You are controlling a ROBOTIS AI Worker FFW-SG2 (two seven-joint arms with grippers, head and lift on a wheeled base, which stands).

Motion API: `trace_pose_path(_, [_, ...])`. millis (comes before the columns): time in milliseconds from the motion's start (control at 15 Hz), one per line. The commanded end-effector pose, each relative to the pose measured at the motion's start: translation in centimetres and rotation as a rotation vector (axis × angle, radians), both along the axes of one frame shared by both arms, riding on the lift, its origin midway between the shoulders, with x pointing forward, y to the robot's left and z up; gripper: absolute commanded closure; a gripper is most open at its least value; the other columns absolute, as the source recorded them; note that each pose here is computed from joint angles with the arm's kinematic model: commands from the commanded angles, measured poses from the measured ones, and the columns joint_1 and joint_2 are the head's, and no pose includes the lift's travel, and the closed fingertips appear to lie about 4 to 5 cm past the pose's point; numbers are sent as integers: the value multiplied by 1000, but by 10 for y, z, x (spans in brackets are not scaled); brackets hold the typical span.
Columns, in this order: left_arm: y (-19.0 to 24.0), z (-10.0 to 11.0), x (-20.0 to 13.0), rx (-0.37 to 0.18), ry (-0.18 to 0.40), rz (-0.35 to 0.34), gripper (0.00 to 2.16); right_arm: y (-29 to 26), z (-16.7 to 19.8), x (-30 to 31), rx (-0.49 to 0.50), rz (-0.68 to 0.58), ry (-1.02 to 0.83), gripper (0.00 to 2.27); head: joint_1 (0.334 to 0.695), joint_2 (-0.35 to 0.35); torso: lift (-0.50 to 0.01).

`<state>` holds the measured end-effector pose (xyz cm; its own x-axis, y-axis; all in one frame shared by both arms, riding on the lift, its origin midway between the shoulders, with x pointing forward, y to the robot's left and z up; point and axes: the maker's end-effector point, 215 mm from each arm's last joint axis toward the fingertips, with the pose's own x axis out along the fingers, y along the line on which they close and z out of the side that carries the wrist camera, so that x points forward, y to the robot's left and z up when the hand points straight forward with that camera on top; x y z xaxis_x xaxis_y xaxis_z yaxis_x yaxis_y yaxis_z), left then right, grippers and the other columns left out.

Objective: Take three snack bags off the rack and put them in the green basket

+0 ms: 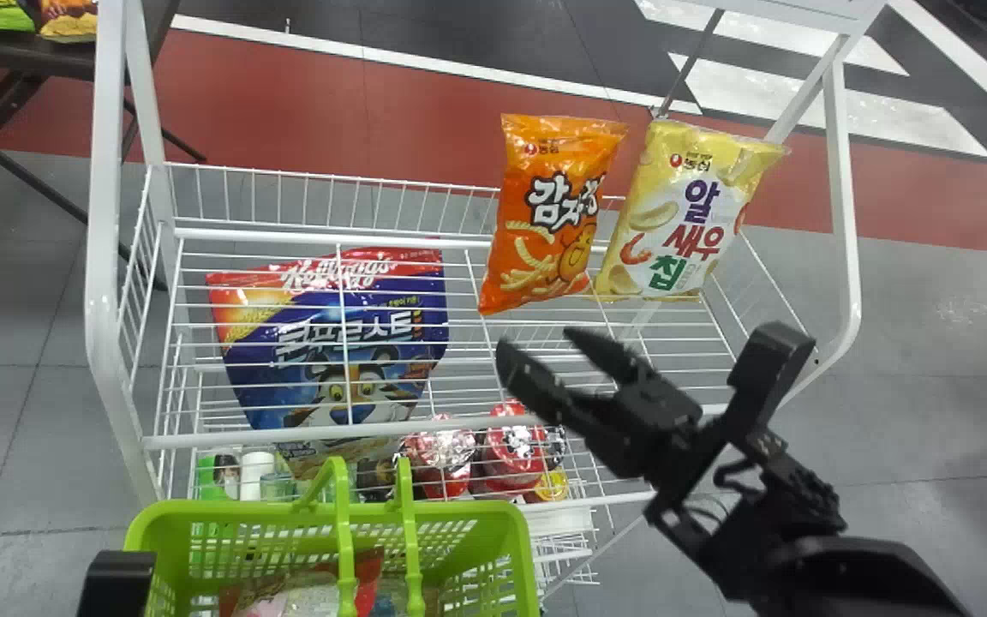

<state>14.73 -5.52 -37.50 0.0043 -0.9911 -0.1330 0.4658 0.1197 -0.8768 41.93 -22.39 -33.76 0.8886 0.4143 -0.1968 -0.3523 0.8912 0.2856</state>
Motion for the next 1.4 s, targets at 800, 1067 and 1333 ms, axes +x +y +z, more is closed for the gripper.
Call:
trace_pose_path(800, [10,-8,5,33,-10,-11,1237,-64,-23,175,-238,-312,-91,923,695,-350,-22])
trace_pose_path(1067, [8,-10,7,35,-7,-11,1237,-58,-21,166,-213,-269,-104,2162,695,-350,-22])
trace_pose_path(1333, [8,-9,7,33,-7,-10,1237,-48,4,138,-196,-232,-165,2165,695,-350,-22])
